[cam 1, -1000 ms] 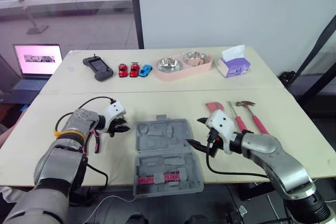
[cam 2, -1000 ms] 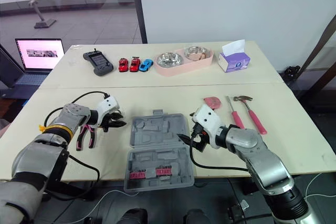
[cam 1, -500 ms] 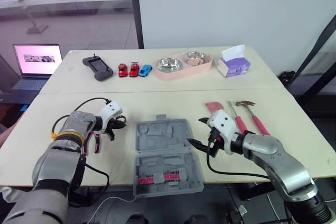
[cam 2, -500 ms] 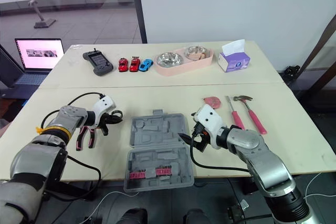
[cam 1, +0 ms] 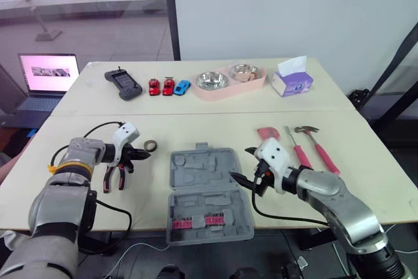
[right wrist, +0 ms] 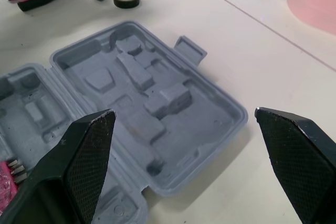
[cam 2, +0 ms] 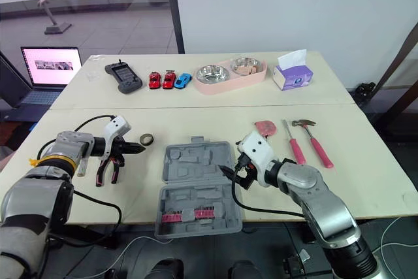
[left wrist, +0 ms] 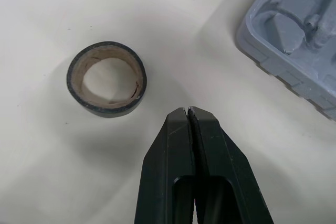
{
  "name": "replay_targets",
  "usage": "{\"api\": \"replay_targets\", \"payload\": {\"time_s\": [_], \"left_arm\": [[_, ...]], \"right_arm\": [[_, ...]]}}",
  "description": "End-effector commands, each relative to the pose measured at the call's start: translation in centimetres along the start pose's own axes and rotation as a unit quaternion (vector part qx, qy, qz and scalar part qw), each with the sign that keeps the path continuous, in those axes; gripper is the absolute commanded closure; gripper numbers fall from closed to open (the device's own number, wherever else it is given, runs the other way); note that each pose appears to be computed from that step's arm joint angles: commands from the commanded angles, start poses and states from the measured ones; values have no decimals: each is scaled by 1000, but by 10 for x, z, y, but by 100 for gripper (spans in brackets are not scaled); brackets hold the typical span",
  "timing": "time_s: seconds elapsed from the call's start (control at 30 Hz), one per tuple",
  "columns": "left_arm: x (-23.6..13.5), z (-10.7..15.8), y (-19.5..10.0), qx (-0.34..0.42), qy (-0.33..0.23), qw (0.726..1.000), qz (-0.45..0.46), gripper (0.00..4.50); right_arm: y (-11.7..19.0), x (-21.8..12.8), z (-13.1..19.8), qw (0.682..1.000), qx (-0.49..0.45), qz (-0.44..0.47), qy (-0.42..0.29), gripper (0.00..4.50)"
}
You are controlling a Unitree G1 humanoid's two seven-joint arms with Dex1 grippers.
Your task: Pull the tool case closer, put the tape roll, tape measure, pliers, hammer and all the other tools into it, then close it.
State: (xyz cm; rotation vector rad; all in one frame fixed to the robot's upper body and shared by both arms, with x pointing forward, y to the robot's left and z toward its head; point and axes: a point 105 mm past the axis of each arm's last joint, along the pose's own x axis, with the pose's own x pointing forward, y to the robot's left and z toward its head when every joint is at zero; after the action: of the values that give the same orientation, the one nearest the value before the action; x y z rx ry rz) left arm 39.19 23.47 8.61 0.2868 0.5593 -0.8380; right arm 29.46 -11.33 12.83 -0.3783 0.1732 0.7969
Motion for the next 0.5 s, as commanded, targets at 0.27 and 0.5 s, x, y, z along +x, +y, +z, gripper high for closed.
{"api": "replay_targets", "payload": {"time_s": [0.27, 0.5], "left_arm": [[-13, 35, 14, 36, -36, 998, 32, 152], [-2, 23, 12, 85, 21, 995, 42, 104]], "right_arm": [[8, -1, 15, 999, -9, -12, -31, 0], [9, -2, 15, 999, -1, -22, -33, 0]]}}
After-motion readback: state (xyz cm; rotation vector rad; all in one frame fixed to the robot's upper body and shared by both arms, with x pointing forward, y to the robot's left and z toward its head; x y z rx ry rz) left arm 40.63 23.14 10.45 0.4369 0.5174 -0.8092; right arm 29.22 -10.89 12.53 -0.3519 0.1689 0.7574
